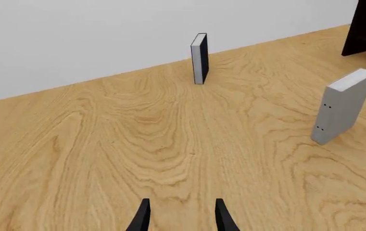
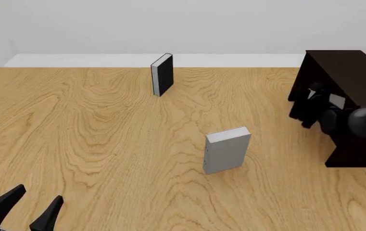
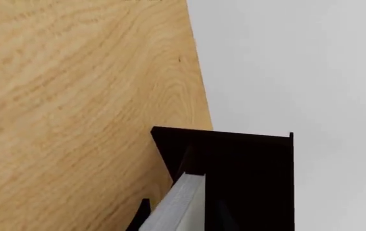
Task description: Pick up the book on the right and place it on the cabinet shelf.
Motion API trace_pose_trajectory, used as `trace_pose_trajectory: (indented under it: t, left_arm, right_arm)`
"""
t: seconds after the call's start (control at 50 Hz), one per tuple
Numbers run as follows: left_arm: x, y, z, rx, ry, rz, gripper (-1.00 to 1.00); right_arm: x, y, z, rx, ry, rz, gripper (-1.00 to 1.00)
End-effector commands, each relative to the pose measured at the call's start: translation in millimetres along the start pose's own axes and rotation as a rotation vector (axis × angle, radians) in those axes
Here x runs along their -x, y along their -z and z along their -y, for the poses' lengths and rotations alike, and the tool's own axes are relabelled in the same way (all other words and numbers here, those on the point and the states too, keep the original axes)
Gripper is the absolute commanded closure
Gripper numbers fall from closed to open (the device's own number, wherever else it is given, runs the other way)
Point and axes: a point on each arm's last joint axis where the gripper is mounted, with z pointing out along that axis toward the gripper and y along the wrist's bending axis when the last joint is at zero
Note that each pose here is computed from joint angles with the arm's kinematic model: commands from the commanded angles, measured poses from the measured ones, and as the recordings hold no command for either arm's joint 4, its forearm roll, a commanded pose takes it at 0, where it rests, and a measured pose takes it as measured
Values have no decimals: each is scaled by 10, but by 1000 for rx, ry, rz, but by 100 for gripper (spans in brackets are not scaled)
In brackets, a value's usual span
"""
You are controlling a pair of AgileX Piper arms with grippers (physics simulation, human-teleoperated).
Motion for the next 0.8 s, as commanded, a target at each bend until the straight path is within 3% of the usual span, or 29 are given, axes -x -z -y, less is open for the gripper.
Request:
trace_pose_trajectory:
  t: [0.02, 0.8]
  left_arm:
    - [0, 0, 0, 1, 0, -1, -100]
    - [2, -4, 2, -4, 0, 1, -100]
  right_arm:
    - [52, -34, -91, 24, -30, 1, -100]
    - [376, -78, -182, 57, -10, 64, -100]
